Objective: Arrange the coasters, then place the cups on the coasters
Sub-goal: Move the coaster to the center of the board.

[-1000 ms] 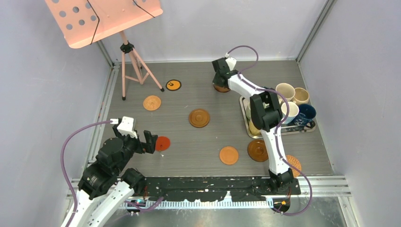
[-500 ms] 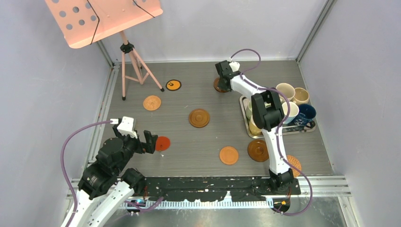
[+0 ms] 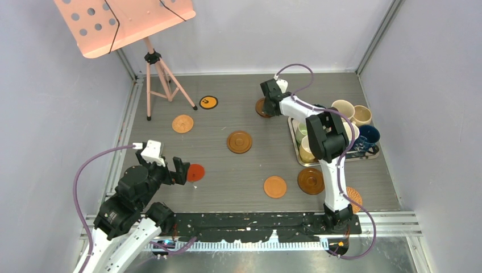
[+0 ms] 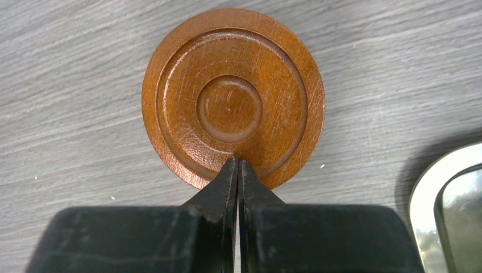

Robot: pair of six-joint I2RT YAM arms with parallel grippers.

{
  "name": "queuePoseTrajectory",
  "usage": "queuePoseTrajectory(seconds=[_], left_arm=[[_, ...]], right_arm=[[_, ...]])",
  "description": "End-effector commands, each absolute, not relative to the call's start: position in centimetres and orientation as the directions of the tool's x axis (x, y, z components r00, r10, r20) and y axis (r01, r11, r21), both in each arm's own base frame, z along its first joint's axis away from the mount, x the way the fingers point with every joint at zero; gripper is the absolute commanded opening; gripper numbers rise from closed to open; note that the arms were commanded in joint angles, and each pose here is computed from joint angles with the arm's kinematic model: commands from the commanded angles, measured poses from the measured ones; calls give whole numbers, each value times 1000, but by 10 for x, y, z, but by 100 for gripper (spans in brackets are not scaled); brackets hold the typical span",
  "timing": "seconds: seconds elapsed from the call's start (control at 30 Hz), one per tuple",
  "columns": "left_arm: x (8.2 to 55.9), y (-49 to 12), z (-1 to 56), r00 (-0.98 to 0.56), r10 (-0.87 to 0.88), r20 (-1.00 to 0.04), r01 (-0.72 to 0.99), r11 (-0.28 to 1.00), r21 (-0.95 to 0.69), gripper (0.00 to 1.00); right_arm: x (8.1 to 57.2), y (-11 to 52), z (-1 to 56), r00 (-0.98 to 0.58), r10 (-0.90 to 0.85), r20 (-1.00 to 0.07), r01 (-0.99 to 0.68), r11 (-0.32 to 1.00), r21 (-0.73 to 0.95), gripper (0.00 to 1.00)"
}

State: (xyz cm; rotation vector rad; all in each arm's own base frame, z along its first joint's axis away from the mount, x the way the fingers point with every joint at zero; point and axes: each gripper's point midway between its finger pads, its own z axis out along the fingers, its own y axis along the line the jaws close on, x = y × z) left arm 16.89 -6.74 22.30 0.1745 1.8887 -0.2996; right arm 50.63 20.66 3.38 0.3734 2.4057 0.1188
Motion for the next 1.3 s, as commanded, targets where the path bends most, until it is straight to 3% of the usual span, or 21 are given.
queuePoseTrajectory(seconds=[0.0, 0.5, 0.7, 1.03, 1.1, 1.27], left_arm=[[173, -70, 230, -302, -33, -953, 277, 953, -121, 99], [173, -70, 229, -308, -32, -951, 271, 955, -120, 99], [174, -70, 227, -318, -29, -948, 268, 956, -119, 99], [190, -85, 220, -407, 23, -913, 279, 955, -100, 99], [200, -89, 222, -431, 39, -901, 267, 960, -86, 99], [237, -111, 234, -475, 55, -878, 247, 966, -73, 99]], right_arm=[[483, 217, 39, -755, 257, -603, 181, 966, 186, 5], [458, 209, 38, -762, 254, -596, 209, 967, 144, 5], [466, 218, 45, -749, 225, -624, 147, 974, 175, 5], [474, 267, 161, -681, 178, -710, -142, 920, 366, 6], [458, 267, 181, -670, 194, -716, -176, 896, 407, 10], [397, 254, 204, -642, 222, -734, -240, 851, 467, 38]])
